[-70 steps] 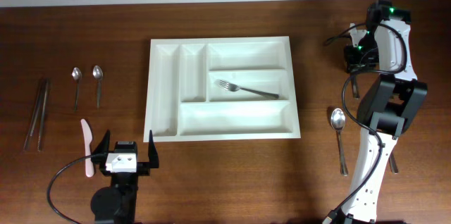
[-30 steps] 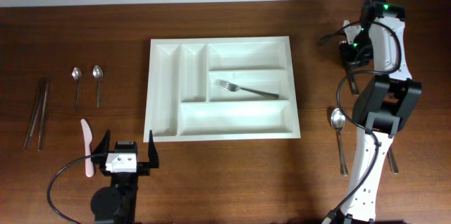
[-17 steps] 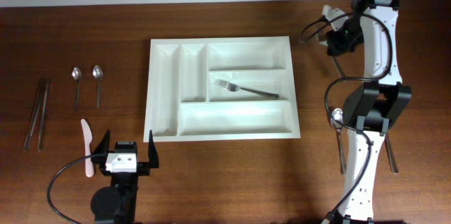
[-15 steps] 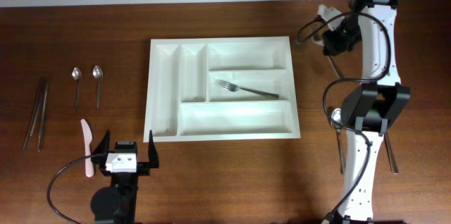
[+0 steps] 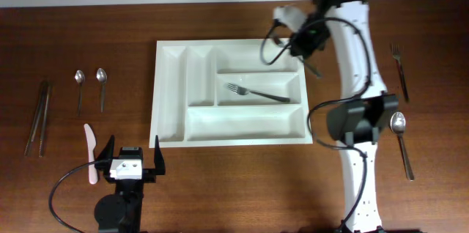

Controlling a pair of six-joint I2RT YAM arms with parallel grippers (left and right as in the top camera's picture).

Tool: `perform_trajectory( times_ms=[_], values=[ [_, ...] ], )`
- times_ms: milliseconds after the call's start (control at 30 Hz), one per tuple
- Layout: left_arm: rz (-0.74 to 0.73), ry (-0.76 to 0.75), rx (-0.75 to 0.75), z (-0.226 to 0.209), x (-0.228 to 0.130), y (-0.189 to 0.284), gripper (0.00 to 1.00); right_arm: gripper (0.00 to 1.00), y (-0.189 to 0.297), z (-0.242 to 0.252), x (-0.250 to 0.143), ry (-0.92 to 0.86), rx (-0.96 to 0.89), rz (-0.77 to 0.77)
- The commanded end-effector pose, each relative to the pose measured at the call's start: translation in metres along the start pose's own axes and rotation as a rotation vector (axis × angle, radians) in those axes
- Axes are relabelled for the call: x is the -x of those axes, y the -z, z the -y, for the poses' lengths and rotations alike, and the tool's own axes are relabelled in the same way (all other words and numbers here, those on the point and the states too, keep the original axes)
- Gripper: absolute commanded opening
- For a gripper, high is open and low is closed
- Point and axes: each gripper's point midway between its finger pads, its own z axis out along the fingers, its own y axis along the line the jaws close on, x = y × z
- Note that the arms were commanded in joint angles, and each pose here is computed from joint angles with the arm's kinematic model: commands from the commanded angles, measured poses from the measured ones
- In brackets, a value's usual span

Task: Pack container
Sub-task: 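Carry the fork into the tray and release it beside the first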

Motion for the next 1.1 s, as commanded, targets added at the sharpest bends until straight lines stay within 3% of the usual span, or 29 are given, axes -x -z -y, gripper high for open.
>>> perform_trajectory(
  times_ms=[0,367,667,1067],
  values=[
    [-0.001,-0.013,0.007,-0.001,-0.002,0.000,0.99,0.04,0.007,-0.033,0.026,0.071,-0.015,0.009],
    [-0.001,-0.013,0.007,-0.001,-0.002,0.000,0.99,0.04,0.015,-0.092,0.058,0.192,-0.021,0.011],
    [-0.001,-0.013,0.007,-0.001,-0.002,0.000,0.99,0.05,0.010,-0.101,0.057,0.189,0.035,0.016],
    [-0.001,-0.013,0.007,-0.001,-0.002,0.000,0.99,0.08,0.000,-0.092,0.043,0.363,0.062,-0.018]
  ],
)
